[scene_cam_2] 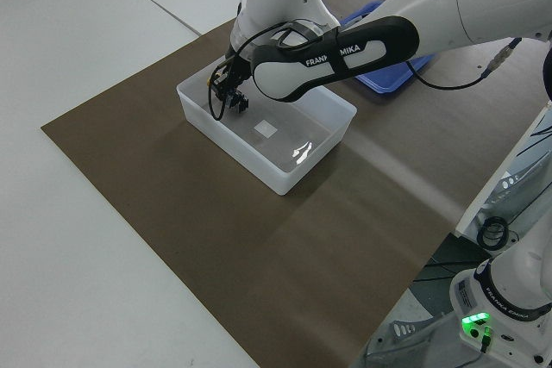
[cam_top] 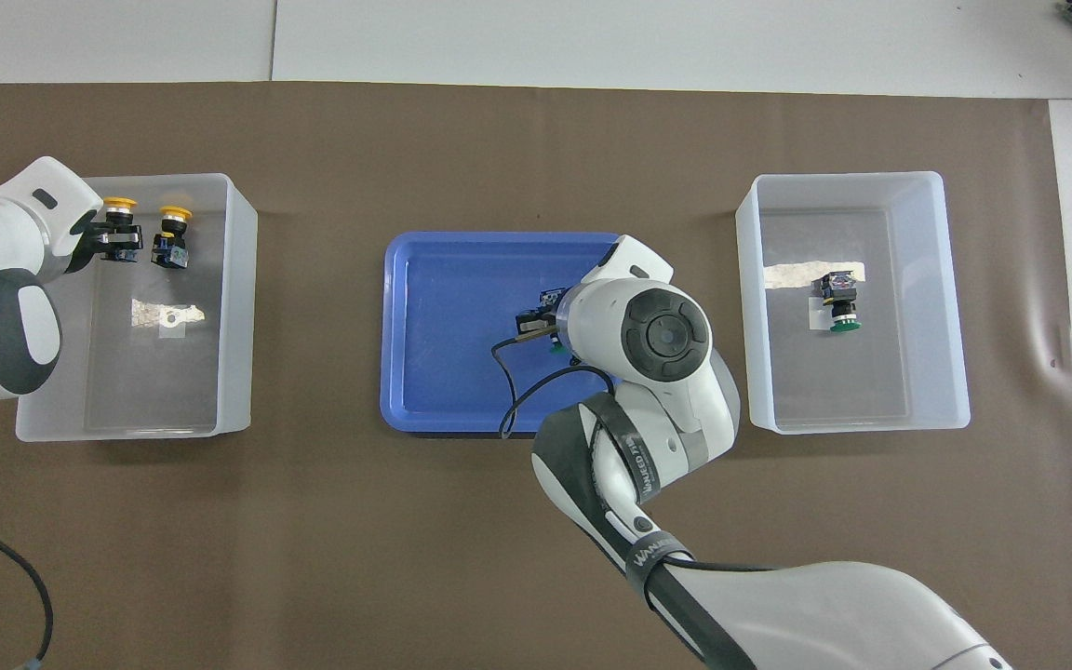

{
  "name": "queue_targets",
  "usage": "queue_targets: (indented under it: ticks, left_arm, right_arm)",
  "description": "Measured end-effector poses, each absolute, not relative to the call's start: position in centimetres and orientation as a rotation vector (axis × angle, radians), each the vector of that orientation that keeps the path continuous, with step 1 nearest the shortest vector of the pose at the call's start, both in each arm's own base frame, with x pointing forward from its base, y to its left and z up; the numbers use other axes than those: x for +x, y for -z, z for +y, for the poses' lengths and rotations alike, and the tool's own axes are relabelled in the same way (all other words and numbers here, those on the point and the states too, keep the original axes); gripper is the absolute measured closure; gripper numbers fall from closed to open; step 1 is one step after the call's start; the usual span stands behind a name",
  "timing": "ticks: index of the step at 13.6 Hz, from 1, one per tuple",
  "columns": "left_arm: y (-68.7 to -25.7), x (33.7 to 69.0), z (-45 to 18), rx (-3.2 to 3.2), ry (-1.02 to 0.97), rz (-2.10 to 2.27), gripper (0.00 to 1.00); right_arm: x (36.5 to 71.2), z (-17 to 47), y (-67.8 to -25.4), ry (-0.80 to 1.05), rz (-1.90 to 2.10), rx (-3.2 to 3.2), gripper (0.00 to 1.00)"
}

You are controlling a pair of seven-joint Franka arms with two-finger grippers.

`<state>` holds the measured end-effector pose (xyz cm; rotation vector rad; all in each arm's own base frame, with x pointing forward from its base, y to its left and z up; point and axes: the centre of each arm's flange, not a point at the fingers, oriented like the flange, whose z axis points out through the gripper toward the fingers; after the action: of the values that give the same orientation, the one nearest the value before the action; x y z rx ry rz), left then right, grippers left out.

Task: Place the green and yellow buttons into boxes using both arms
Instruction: 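Carry the yellow button to its box while the right gripper grasps the green button, then lower the green button into its box while the left gripper releases the yellow button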

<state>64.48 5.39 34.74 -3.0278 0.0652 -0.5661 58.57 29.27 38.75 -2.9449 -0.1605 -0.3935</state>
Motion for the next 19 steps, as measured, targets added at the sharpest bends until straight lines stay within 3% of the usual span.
queue_targets:
  ticks: [2,5,10,11,15,19]
  left_arm:
    - [-34.4,64.7,5.3,-3.019,0.602,0.067,0.67]
    - [-33.9,64.9,5.3,-3.013,0.624,0.070,0.62]
    - [-34.2,65.2,5.1,-2.999,0.680,0.075,0.05]
    - [-34.3,65.2,5.1,-2.997,0.688,0.075,0.00]
    - [-36.0,65.3,4.6,-2.999,0.693,0.085,0.00]
    - [-41.6,62.6,3.1,-3.071,0.432,0.114,0.00]
  right_arm:
    - [60.1,22.5,-43.7,0.401,-0.019,-2.953,0.59]
    - [61.7,12.9,-45.5,0.390,0.006,-3.003,0.59]
    - [61.0,2.5,-40.7,0.260,-0.038,-3.067,0.59]
    - [60.4,1.3,-39.6,0.228,-0.029,-3.073,0.59]
    - [58.6,0.7,-35.8,0.214,-0.020,-3.080,0.59]
    - [57.2,1.1,-33.2,0.235,-0.027,-3.083,0.59]
